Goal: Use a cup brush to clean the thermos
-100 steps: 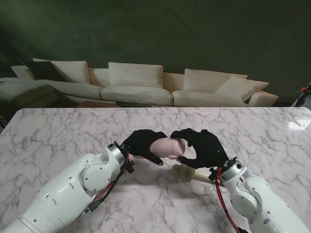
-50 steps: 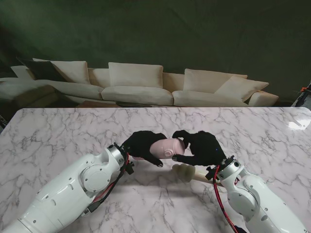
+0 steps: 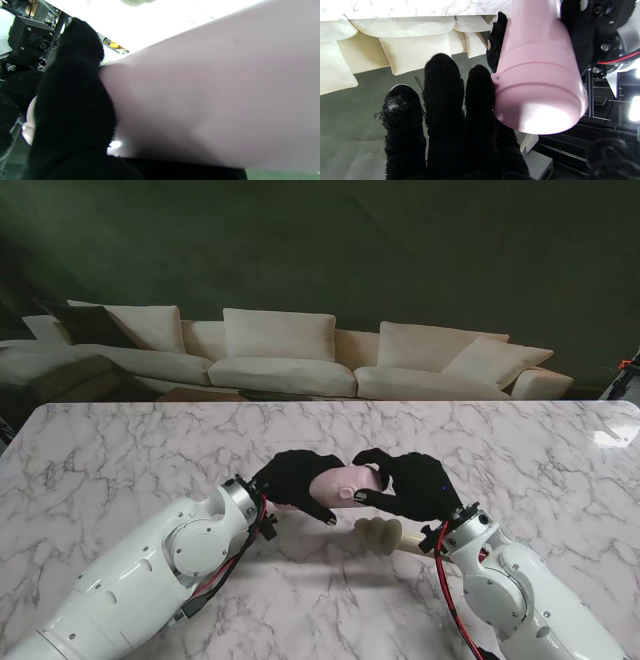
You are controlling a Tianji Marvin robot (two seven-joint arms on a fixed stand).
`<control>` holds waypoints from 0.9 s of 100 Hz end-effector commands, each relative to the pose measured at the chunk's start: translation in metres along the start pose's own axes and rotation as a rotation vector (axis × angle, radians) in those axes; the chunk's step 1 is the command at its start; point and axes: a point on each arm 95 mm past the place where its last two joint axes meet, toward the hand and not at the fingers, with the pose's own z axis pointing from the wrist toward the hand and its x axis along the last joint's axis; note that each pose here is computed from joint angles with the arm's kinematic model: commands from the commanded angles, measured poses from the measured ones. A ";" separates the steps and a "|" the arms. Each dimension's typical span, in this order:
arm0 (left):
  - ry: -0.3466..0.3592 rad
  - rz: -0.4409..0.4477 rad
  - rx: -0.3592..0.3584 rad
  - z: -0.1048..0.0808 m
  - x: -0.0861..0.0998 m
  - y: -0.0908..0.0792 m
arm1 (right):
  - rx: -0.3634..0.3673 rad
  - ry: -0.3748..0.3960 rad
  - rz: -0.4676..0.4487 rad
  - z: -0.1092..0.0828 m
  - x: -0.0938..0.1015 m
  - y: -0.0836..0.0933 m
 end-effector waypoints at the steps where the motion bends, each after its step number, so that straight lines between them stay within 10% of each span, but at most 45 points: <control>1: 0.018 -0.002 0.013 0.006 0.006 -0.005 | 0.010 -0.021 0.008 -0.005 0.005 -0.004; 51: 0.015 -0.007 0.042 0.008 0.007 -0.007 | -0.118 -0.212 -0.098 -0.040 -0.001 0.016; 90: 0.014 -0.006 0.036 0.007 0.006 -0.006 | -0.026 -0.031 -0.143 -0.031 0.000 0.016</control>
